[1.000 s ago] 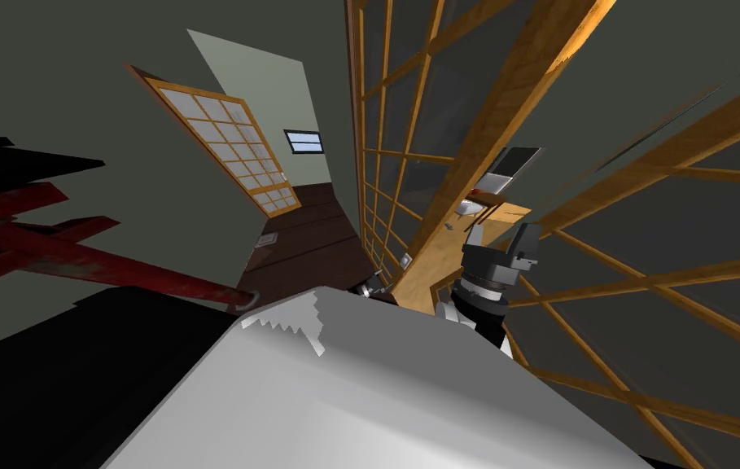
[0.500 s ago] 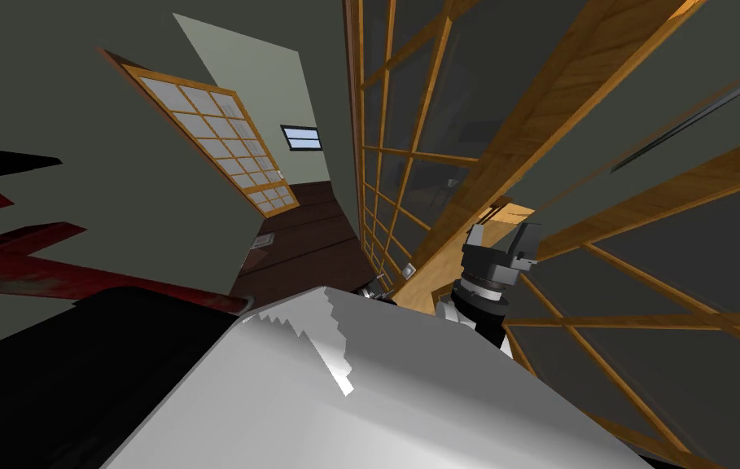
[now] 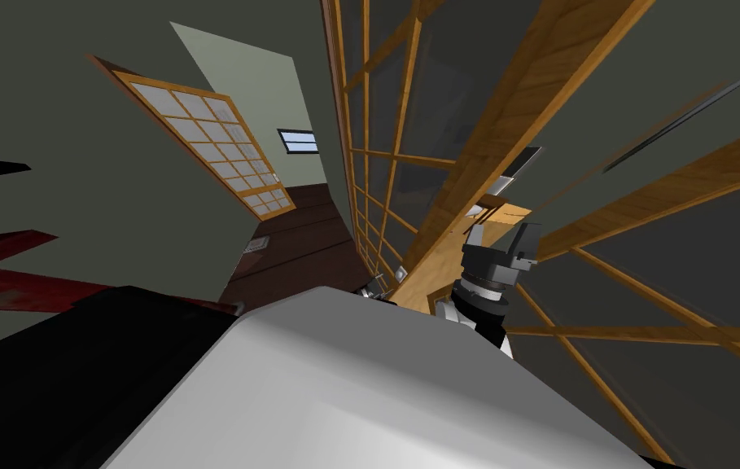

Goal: Push the door open

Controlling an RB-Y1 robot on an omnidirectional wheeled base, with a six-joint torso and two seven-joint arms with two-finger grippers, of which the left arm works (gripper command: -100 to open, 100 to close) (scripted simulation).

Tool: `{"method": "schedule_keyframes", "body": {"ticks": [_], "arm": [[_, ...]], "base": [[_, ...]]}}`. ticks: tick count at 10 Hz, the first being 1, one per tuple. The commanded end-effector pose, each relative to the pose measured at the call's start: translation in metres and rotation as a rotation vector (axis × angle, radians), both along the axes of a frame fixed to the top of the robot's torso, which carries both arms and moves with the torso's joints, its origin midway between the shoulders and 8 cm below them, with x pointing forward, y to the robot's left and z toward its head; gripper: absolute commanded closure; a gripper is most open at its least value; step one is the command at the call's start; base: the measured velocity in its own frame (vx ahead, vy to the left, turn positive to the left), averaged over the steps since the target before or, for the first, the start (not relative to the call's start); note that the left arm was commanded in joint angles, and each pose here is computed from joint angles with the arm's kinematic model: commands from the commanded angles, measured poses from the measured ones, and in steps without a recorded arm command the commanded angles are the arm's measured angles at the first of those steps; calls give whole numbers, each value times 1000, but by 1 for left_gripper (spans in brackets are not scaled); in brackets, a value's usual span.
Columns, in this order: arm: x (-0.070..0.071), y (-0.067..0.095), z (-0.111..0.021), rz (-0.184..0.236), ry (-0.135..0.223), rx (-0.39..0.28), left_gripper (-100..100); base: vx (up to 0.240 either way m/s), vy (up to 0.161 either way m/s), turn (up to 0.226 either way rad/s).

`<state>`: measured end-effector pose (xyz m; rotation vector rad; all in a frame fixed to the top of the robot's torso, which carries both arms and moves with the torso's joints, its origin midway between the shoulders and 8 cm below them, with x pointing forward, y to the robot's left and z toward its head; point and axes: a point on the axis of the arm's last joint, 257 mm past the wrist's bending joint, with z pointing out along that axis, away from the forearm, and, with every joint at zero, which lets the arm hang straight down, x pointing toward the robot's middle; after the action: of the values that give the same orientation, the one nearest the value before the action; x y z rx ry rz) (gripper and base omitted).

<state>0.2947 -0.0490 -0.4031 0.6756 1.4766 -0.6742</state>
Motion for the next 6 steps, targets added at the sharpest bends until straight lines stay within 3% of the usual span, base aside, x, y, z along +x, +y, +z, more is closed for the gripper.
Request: {"method": "schedule_keyframes", "body": {"ticks": [1, 4, 5, 6], "arm": [[1, -1, 1, 3, 1, -5, -100], [3, -9, 5, 9, 3, -24, -100], [3, -7, 4, 8, 2, -19, -100], [3, -7, 4, 8, 2, -19, 100]], "base": [[123, -135, -5], [126, -138, -7], [55, -58, 6], [-7, 6, 1]]}}
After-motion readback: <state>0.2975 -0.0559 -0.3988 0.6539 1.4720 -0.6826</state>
